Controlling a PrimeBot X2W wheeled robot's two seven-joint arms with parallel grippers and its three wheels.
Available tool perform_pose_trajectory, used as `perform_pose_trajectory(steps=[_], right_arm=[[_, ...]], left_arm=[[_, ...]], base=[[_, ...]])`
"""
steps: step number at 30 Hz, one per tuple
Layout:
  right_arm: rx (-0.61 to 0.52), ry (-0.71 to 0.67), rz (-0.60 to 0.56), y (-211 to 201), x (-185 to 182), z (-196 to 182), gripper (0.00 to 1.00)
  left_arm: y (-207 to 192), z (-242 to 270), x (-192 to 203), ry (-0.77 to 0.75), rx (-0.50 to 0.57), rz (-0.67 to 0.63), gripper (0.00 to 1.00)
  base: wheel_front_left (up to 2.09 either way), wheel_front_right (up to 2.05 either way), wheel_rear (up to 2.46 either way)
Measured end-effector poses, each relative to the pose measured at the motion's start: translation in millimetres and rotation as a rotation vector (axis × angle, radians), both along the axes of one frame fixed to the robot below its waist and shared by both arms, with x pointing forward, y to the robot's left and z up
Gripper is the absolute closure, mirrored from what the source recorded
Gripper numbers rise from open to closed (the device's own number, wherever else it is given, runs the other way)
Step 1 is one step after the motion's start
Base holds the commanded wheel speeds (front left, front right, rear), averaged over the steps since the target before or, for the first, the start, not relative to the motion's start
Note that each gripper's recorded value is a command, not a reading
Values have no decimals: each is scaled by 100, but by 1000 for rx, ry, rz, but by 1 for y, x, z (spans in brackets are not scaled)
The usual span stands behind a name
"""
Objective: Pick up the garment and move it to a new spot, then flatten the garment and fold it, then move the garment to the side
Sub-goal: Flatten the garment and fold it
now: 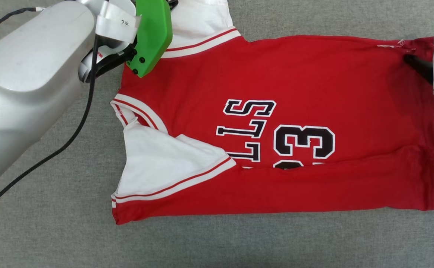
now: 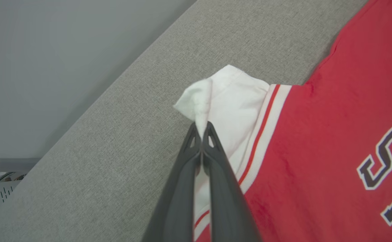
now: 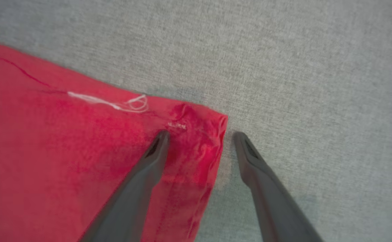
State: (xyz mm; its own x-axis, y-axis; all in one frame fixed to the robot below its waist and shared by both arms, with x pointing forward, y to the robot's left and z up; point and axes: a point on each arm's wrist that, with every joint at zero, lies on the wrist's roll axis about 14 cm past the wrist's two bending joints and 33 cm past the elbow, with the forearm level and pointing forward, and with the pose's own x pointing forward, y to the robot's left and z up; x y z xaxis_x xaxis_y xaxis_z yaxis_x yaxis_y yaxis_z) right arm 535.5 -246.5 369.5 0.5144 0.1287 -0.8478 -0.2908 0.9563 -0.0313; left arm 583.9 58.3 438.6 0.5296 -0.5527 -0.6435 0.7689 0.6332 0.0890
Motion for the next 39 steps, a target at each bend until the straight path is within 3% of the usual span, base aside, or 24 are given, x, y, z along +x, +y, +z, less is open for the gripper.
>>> perform_pose_trajectory(steps=[4, 5, 6, 7, 18, 27, 39], right_arm=[[8, 32, -15, -3, -3, -11, 0], [8, 34, -14, -3, -4, -12, 15], [8, 26, -13, -3, -4, -11, 83], [14, 9, -12, -3, -3, -9, 100], [94, -169, 12, 7, -6, 18, 100], [143, -303, 43, 12, -25, 49, 100], [168, -376, 59, 11, -59, 68, 100]], left_arm=[[1, -3, 0, 3, -5, 2, 100], [0, -3, 0, 2, -5, 2, 100], [0, -2, 0, 1, -5, 1, 100], [0, -1, 1, -2, -5, 2, 100], [6, 22, -6, -52, -55, 30, 100], [19, 34, -38, -67, -74, 38, 100], [29, 36, -100, -67, -122, 60, 100]], base=[[0, 0, 0], [0, 0, 0], [0, 0, 0], [0, 0, 0], [0, 0, 0], [0, 0, 0], [0, 0, 0]])
